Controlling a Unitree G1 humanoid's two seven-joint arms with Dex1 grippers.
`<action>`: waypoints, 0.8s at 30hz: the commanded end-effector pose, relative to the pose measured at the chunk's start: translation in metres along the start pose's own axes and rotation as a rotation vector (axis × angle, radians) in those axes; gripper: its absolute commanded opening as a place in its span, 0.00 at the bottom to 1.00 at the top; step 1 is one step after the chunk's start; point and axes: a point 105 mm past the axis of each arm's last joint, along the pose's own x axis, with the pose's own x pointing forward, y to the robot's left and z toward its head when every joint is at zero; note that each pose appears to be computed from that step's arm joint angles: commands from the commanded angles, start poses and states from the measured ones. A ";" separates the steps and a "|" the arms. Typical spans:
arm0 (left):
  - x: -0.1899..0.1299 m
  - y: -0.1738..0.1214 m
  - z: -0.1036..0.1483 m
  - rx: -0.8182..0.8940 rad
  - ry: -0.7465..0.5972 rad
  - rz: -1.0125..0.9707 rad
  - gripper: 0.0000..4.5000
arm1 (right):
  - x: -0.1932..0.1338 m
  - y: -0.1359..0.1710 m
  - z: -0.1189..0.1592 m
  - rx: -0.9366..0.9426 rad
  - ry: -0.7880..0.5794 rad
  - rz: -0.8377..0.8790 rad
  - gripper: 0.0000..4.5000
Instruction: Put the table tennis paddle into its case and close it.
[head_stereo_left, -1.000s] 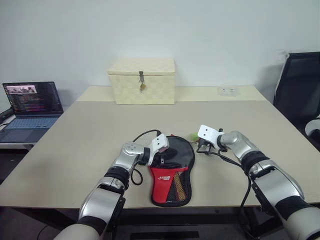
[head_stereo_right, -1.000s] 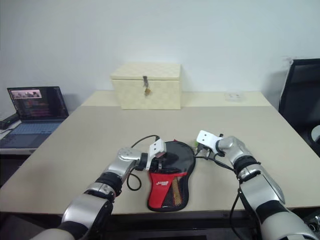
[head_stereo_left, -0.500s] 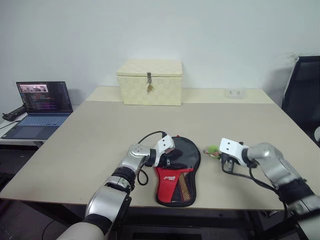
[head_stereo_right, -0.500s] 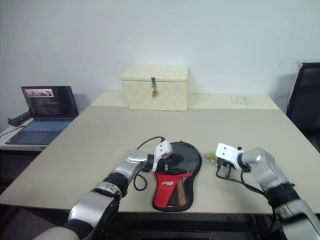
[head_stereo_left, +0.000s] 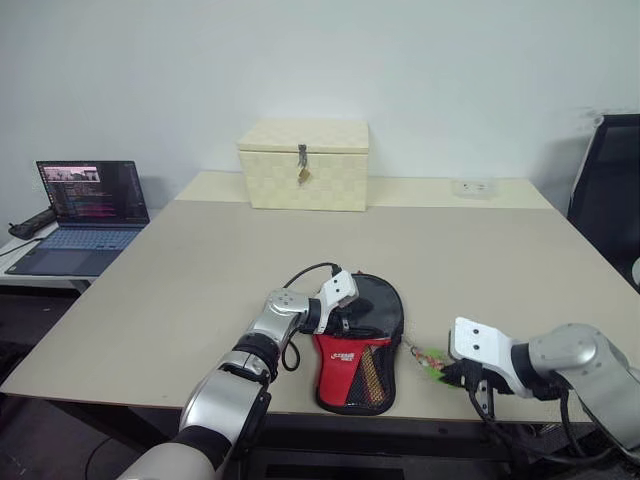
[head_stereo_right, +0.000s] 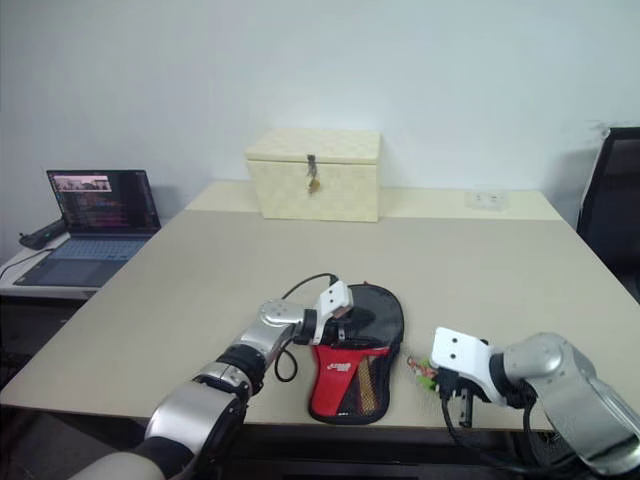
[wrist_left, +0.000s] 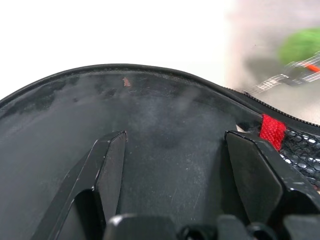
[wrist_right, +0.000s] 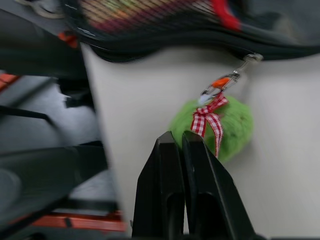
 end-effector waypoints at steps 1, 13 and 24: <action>0.004 -0.016 -0.034 -0.055 0.119 -0.034 0.76 | -0.005 0.023 0.004 0.005 -0.003 0.076 0.01; 0.018 -0.022 -0.028 -0.076 0.102 -0.056 0.76 | -0.014 0.033 0.013 0.070 -0.040 0.048 0.01; 0.014 -0.017 -0.025 -0.078 0.086 -0.036 0.76 | 0.002 0.004 0.009 0.132 -0.051 -0.074 0.36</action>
